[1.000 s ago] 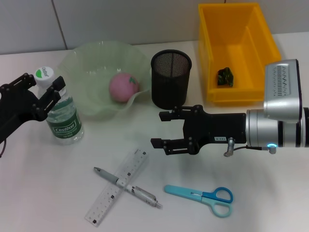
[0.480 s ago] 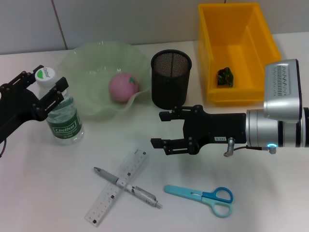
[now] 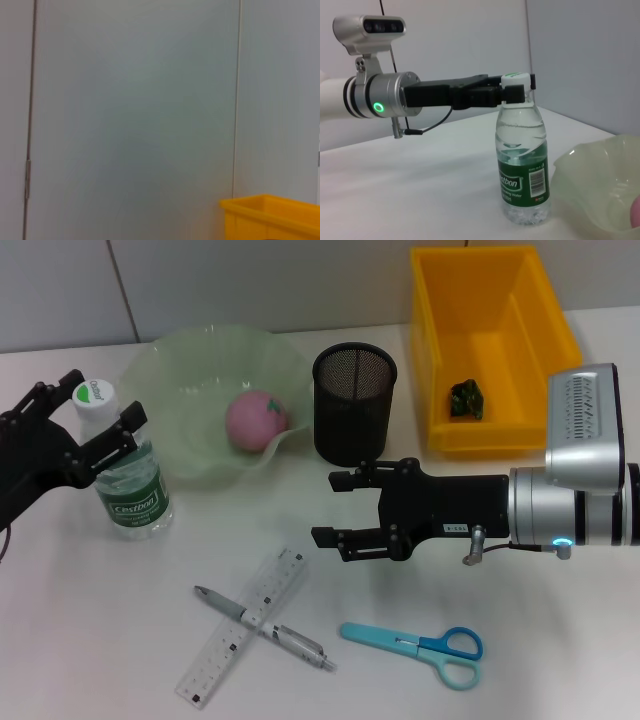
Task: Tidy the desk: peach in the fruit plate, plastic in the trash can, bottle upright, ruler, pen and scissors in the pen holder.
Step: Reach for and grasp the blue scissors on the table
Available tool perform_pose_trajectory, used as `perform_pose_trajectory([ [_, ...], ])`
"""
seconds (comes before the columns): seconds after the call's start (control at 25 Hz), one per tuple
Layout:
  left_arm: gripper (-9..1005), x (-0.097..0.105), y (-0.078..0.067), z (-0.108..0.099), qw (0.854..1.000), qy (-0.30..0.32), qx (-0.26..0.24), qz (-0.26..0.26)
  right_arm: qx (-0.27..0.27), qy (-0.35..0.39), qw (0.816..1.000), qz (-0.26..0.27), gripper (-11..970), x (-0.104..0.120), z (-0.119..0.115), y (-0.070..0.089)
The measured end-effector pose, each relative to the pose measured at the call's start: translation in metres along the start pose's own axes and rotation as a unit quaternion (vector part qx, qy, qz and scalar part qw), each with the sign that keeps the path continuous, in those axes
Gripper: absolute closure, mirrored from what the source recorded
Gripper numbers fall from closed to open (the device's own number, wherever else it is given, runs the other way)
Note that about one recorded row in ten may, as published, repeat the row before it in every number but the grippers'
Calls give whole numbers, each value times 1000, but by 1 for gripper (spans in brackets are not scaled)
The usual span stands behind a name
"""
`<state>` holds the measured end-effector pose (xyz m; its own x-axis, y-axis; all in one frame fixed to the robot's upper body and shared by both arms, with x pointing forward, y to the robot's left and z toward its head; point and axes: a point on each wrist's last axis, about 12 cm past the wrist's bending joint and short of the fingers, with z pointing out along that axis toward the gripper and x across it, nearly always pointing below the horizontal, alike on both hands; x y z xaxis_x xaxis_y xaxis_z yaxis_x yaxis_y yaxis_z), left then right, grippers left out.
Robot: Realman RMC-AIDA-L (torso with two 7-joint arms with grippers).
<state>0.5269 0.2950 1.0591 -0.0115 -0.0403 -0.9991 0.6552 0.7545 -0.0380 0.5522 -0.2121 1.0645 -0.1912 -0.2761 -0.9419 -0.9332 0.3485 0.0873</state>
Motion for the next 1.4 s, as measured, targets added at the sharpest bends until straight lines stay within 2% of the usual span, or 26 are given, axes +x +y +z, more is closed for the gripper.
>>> perform_pose_trajectory([
  [0.24, 136, -9, 5, -12, 1000, -4, 3, -14, 0, -1, 1000, 1, 200, 0, 0, 0],
  [0.44, 135, -21, 9, -32, 999, 14, 17, -24, 10, -20, 1000, 8, 201, -3, -1, -1],
  [0.6, 135, -35, 11, -50, 998, 36, 50, -34, 21, -43, 999, 18, 201, -8, -2, -4],
  [0.72, 134, -45, 11, -57, 993, 55, 94, -42, 26, -57, 998, 22, 201, -11, -2, -5],
  [0.8, 134, -52, 11, -61, 986, 77, 140, -52, 32, -76, 996, 34, 201, -15, -3, -7],
  [1.12, 134, -56, 5, -58, 968, 121, 213, -53, 30, -81, 994, 65, 200, -19, -4, -9],
  [1.4, 134, -50, -5, -34, 946, 180, 269, -29, 27, -82, 994, 68, 200, -22, -4, -9],
])
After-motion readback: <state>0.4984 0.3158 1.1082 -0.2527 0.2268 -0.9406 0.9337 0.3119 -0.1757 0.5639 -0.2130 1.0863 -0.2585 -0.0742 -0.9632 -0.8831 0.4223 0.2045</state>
